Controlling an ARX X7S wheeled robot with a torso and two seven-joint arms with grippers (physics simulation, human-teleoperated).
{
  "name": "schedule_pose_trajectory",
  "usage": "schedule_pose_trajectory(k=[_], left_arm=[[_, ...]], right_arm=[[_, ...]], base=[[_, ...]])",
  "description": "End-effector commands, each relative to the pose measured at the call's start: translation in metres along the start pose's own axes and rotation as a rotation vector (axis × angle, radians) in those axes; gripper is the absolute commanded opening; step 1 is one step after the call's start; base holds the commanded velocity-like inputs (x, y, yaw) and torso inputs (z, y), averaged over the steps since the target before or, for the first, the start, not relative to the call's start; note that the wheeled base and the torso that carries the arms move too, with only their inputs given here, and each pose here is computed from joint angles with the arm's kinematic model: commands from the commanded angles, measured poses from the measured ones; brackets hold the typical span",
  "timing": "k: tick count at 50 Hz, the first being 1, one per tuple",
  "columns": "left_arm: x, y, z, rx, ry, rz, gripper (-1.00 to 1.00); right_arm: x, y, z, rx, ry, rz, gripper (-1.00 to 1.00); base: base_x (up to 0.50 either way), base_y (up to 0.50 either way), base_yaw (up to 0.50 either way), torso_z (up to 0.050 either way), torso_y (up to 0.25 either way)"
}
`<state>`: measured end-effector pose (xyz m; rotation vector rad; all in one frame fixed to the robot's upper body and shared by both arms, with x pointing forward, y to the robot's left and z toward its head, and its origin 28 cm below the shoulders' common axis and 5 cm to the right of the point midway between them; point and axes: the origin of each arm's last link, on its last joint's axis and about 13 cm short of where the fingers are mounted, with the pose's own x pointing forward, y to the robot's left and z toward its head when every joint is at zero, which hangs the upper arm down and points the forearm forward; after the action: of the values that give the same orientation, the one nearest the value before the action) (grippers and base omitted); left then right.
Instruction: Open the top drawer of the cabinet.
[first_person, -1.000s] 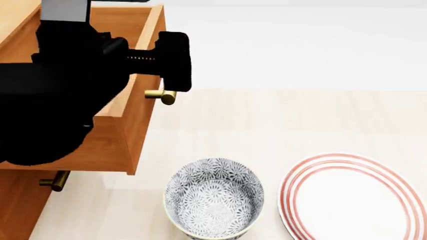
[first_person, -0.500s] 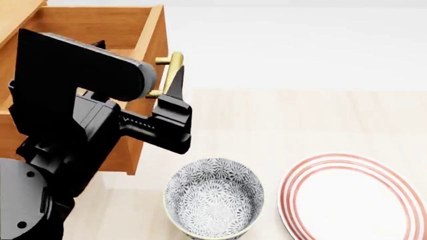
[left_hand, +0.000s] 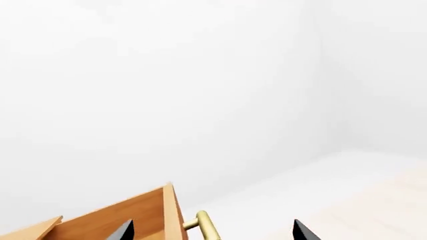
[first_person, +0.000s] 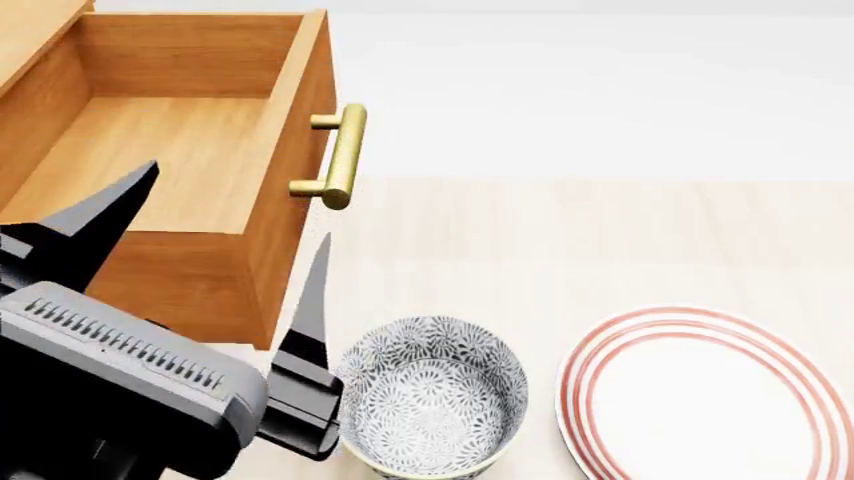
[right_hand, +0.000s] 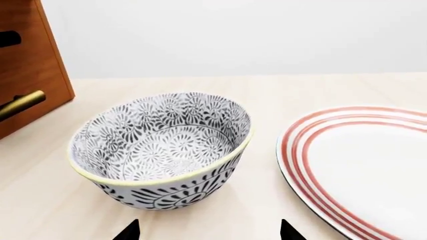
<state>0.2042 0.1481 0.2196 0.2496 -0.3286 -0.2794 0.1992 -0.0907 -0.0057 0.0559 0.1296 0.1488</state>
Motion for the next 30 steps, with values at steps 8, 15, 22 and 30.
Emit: schedule_pose_trajectory(k=[8,15,22,30], left_arm=[[-0.023,0.005,-0.042,0.035,-0.080,0.068,1.00],[-0.032,0.007,-0.068,0.106,-0.083,0.127,1.00],[-0.041,0.012,-0.091,0.179,-0.116,0.193,1.00],[-0.054,0.017,-0.116,0.245,-0.153,0.280,1.00]], right_arm=[[0.002,0.002,0.002,0.003,-0.020,0.008,1.00],[0.001,0.002,0.002,-0.001,-0.025,0.009,1.00],[0.004,-0.002,0.011,0.052,-0.128,-0.021,1.00],[0.004,-0.008,0.023,0.097,-0.316,-0.065,1.00]], base=[[0.00,0.00,0.00,0.000,0.000],[0.00,0.00,0.00,0.000,0.000],[0.00,0.00,0.00,0.000,0.000],[0.00,0.00,0.00,0.000,0.000]])
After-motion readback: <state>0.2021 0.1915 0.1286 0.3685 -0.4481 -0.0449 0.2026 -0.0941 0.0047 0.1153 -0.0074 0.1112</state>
